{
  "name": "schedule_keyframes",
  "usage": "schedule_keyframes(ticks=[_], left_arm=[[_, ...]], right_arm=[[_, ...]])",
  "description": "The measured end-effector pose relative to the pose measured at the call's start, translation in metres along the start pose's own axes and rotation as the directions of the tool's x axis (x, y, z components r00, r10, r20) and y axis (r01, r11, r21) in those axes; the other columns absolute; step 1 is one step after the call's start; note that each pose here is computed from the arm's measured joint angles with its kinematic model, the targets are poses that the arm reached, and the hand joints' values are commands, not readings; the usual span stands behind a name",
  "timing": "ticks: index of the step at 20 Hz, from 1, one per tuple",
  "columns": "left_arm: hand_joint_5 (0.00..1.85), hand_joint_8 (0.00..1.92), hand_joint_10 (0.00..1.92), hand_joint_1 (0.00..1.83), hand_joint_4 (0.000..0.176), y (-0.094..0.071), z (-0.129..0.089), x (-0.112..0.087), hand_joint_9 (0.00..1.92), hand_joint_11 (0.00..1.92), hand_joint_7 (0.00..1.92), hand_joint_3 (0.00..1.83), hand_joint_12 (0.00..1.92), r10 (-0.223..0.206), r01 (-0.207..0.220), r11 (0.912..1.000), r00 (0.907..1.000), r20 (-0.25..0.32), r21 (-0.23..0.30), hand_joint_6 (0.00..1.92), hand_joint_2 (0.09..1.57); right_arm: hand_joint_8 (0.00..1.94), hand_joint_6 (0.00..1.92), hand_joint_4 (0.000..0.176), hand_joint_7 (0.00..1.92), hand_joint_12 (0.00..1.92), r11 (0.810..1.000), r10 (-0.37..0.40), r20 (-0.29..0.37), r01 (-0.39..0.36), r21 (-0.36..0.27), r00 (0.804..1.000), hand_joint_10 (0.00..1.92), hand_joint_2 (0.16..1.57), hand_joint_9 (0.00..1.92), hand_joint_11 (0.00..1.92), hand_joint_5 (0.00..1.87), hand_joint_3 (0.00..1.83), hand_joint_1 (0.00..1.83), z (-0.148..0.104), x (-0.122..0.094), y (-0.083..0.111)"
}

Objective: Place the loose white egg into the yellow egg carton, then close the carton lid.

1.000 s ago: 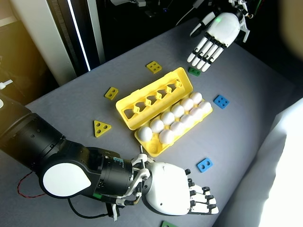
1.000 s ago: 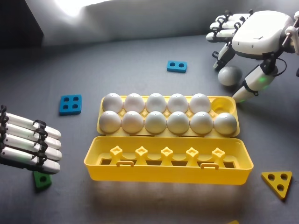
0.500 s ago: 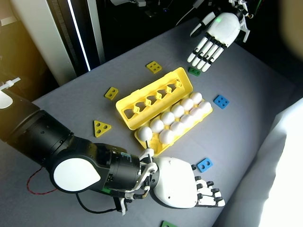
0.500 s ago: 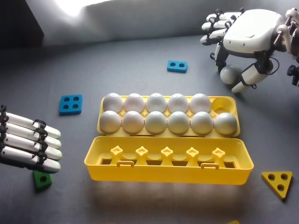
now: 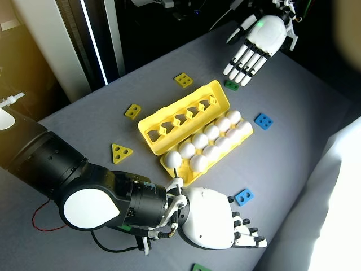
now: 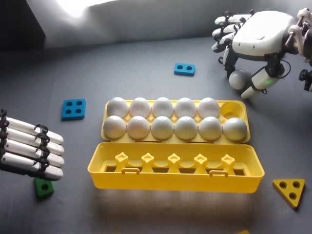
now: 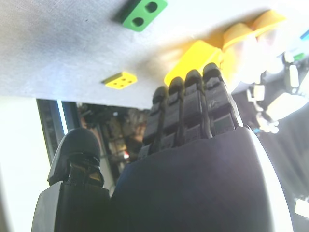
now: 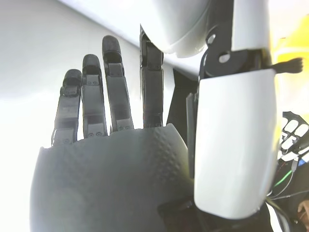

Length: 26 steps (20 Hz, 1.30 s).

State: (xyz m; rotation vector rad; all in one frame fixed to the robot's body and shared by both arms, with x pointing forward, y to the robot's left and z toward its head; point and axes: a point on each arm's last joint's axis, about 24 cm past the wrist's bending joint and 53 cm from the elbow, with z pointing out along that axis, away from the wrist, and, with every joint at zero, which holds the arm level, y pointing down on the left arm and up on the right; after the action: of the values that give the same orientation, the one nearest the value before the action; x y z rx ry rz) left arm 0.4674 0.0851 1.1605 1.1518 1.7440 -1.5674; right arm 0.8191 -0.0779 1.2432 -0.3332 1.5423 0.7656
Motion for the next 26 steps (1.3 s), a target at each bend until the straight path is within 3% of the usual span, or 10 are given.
schedule_keyframes(ticks=[2,5,10,17,20,22,26], left_arm=[[0.05,0.00,0.00,0.00,0.000,0.000,0.000,-0.001,0.00,0.00,0.04,0.00,0.00,0.002,-0.002,1.0000,1.0000,0.001,0.000,0.00,1.34],[0.05,0.00,0.00,0.00,0.000,0.000,0.000,-0.001,0.00,0.00,0.03,0.00,0.00,-0.003,0.003,1.0000,1.0000,0.002,-0.002,0.00,1.33],[0.06,0.00,0.00,0.00,0.000,0.001,0.000,-0.001,0.00,0.00,0.03,0.00,0.00,-0.005,0.005,1.0000,1.0000,0.002,-0.003,0.00,1.33],[0.05,0.01,0.00,0.00,0.000,-0.001,0.002,0.000,0.00,0.00,0.03,0.00,0.00,-0.007,0.007,1.0000,1.0000,0.001,0.000,0.01,1.33],[0.05,0.01,0.00,0.00,0.000,-0.001,0.002,-0.001,0.00,0.00,0.04,0.00,0.00,-0.007,0.007,1.0000,1.0000,0.002,0.001,0.01,1.33],[0.05,0.00,0.00,0.00,0.000,-0.001,0.002,-0.001,0.00,0.00,0.04,0.00,0.00,-0.007,0.007,1.0000,1.0000,0.002,0.001,0.00,1.33],[0.05,0.00,0.00,0.00,0.000,-0.001,0.002,-0.001,0.00,0.00,0.04,0.00,0.00,-0.007,0.007,1.0000,1.0000,0.003,0.001,0.00,1.33]], right_arm=[[0.00,0.75,0.176,0.44,0.00,1.000,-0.004,0.001,0.004,-0.014,1.000,0.01,1.05,0.20,0.00,1.12,0.00,1.06,-0.004,-0.004,0.005],[0.00,0.70,0.176,0.43,0.00,0.998,0.004,0.018,-0.003,-0.065,1.000,0.00,1.04,0.19,0.00,1.15,0.00,1.07,-0.014,-0.019,0.029],[0.00,0.71,0.176,0.42,0.00,0.995,0.059,0.001,-0.059,-0.079,0.998,0.00,1.04,0.19,0.00,1.14,0.00,1.07,-0.023,-0.024,0.053],[0.00,0.78,0.176,0.46,0.00,0.968,0.248,-0.009,-0.249,-0.033,0.969,0.00,1.05,0.23,0.00,1.10,0.00,1.05,-0.035,-0.032,0.053],[0.01,0.75,0.176,0.50,0.00,0.939,0.342,-0.028,-0.343,-0.011,0.939,0.02,1.05,0.28,0.00,1.12,0.00,1.06,-0.035,-0.025,0.055],[0.00,0.80,0.176,0.49,0.00,0.927,0.376,-0.028,-0.376,0.003,0.926,0.00,1.06,0.26,0.00,1.09,0.00,1.05,-0.035,-0.024,0.053],[0.00,0.80,0.176,0.51,0.01,0.921,0.390,-0.039,-0.390,0.020,0.920,0.01,1.06,0.29,0.01,1.09,0.00,1.05,-0.036,-0.018,0.050]])
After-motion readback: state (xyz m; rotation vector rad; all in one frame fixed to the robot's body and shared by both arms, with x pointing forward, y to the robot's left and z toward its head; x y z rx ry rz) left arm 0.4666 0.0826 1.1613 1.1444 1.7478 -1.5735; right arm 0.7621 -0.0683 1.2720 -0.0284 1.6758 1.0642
